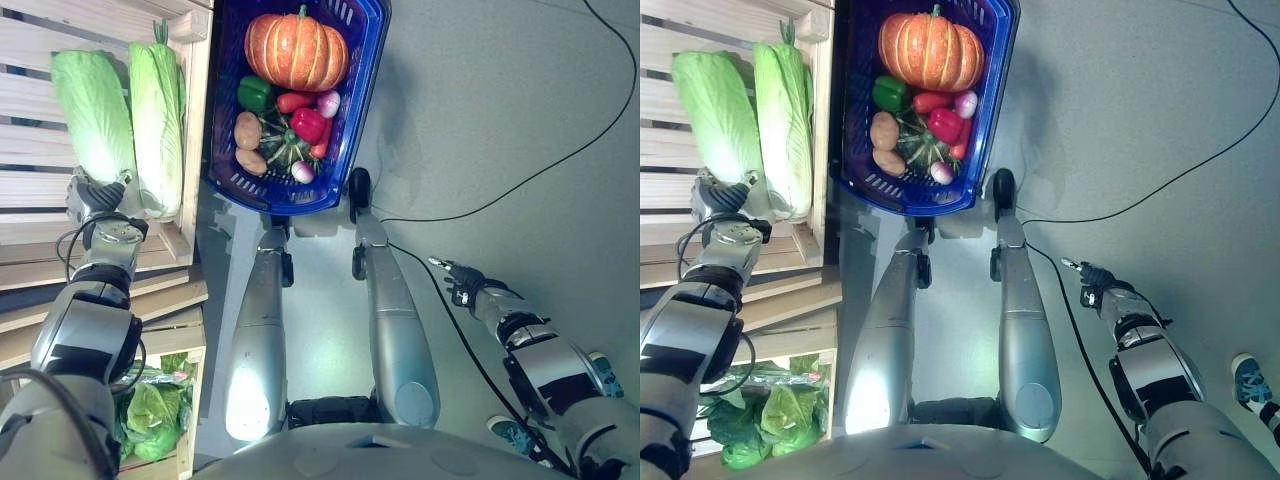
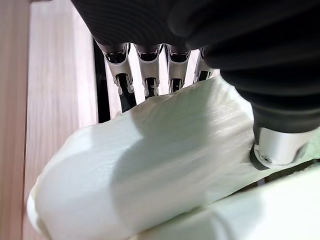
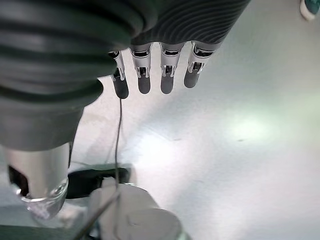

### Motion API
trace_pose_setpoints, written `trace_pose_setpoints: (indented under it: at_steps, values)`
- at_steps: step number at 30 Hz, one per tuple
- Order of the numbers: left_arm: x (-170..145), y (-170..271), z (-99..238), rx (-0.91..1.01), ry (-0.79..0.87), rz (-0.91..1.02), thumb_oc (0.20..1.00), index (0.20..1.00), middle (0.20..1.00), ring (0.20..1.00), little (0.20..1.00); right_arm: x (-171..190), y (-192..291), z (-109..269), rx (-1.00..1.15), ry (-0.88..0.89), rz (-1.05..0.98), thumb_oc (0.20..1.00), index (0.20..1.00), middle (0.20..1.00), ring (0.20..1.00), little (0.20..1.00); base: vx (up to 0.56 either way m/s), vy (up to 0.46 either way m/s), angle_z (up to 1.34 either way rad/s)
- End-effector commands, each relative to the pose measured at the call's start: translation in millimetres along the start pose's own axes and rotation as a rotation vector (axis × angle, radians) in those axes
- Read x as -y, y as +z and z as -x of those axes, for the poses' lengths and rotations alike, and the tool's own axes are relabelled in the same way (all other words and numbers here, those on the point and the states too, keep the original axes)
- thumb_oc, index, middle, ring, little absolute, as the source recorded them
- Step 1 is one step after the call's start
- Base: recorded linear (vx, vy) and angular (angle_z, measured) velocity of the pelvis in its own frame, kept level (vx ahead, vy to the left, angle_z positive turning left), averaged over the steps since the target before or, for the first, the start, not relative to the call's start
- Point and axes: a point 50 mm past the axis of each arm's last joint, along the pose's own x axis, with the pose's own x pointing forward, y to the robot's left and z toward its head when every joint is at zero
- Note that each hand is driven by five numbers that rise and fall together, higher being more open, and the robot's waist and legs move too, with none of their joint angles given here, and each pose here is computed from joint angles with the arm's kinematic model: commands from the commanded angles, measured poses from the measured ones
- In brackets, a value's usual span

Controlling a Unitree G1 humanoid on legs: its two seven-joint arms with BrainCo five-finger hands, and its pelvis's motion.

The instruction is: Pick up fruits and vegetables into the basket

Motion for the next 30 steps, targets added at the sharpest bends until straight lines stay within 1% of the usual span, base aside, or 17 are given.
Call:
trace_pose_setpoints:
  at_steps: [1, 5, 9, 11, 13, 16, 20, 24, 30]
  values:
    - [21.7, -12.1, 16.7, -0.039, -0.037, 0.246, 0.200, 0.200, 0.200, 0.200, 0.200, 33.7, -13.4, 6.4, 0.029, -0.109, -0.073, 1.000, 1.000, 1.000, 1.000, 1.000, -0.01, -0.053, 0.01]
    - [18.4, 2.7, 17.5, 0.067, -0.006, 0.307, 0.200, 0.200, 0.200, 0.200, 0.200, 37.9, 5.1, 8.3, 0.157, -0.146, -0.150, 1.000, 1.000, 1.000, 1.000, 1.000, 0.00, -0.042, 0.03]
    - [17.2, 32.2, 21.3, 0.205, 0.022, 0.373, 0.200, 0.200, 0.200, 0.200, 0.200, 39.7, 36.8, 13.9, 0.347, -0.192, -0.233, 1.000, 1.000, 1.000, 1.000, 1.000, 0.00, -0.051, 0.01]
    - [16.6, 39.1, 22.3, 0.234, 0.026, 0.387, 0.200, 0.200, 0.200, 0.200, 0.200, 40.6, 43.8, 16.0, 0.388, -0.207, -0.255, 1.000, 1.000, 1.000, 1.000, 1.000, -0.01, -0.034, 0.04]
    - [18.3, 53.1, 27.7, 0.305, 0.027, 0.391, 0.200, 0.200, 0.200, 0.200, 0.200, 37.8, 60.0, 21.4, 0.485, -0.245, -0.291, 1.000, 1.000, 1.000, 1.000, 1.000, 0.00, -0.034, 0.06]
    - [18.5, 66.4, 30.6, 0.375, 0.017, 0.393, 0.200, 0.200, 0.200, 0.200, 0.200, 37.5, 75.5, 27.2, 0.564, -0.269, -0.325, 1.000, 1.000, 1.000, 1.000, 1.000, 0.00, 0.000, 0.00]
    - [22.0, 92.1, 40.1, 0.528, -0.043, 0.360, 0.200, 0.200, 0.200, 0.200, 0.200, 33.1, 101.1, 40.6, 0.709, -0.288, -0.365, 1.000, 1.000, 1.000, 1.000, 1.000, 0.00, 0.000, 0.00]
    - [27.6, 108.9, 49.6, 0.639, -0.106, 0.309, 0.200, 0.200, 0.200, 0.200, 0.200, 24.3, 119.5, 52.9, 0.826, -0.267, -0.390, 1.000, 1.000, 1.000, 1.000, 1.000, 0.00, 0.000, 0.00]
    - [31.2, 125.7, 57.5, 0.745, -0.187, 0.199, 0.200, 0.200, 0.200, 0.200, 0.200, 10.7, 140.5, 71.1, 0.961, -0.216, -0.389, 1.000, 1.000, 1.000, 1.000, 1.000, 0.00, 0.000, 0.00]
